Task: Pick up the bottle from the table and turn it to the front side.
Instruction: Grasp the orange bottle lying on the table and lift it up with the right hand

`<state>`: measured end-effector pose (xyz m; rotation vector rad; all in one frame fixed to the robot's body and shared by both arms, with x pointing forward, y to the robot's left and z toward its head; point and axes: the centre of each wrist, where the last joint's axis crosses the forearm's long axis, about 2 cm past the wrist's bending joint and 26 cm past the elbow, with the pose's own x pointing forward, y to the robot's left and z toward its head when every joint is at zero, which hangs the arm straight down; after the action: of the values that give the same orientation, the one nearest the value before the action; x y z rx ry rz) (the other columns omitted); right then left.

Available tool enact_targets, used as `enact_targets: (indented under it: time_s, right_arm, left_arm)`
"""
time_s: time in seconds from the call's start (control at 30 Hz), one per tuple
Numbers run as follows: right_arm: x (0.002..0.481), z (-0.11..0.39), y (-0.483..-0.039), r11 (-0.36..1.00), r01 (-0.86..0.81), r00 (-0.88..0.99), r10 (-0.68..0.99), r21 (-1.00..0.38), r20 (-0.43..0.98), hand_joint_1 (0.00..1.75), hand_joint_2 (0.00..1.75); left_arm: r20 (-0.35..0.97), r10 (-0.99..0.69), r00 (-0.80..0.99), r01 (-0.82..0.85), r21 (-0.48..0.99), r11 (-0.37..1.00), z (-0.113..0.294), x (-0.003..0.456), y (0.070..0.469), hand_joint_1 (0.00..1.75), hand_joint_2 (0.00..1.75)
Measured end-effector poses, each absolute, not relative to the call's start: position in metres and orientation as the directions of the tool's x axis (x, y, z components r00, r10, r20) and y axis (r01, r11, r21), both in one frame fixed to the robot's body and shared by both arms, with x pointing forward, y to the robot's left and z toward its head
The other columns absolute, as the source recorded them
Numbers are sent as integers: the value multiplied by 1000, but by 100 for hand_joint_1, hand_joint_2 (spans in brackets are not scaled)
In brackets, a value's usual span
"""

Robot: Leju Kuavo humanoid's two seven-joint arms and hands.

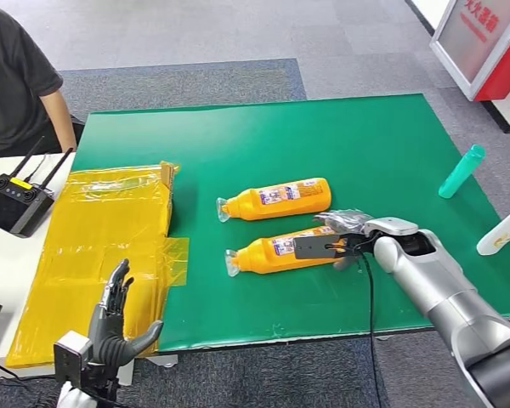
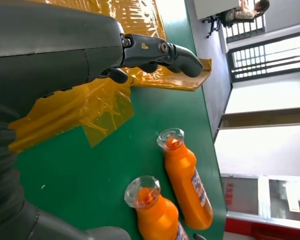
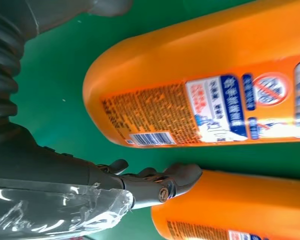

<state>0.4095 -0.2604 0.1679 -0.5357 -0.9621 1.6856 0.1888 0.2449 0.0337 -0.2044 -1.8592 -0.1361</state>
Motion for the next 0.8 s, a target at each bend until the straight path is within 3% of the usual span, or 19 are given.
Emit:
enact_targets:
  time_s: [0.73,0.77,0.8]
  right_arm:
    - [399,142,-267,-116,-582,-319,943,-805,95,0,175]
    - [399,142,-268,-117,-584,-319,943,-804,94,29,175]
    - [398,141,-268,-118,-585,-319,943,-802,93,73,175]
  left_arm:
    - [956,77,-284,221,-13,975,33,193,241,0,175]
    - [956,77,-284,220,-13,975,33,193,241,0,175]
    - [956,76,-284,220,-12,975,33,193,241,0,175]
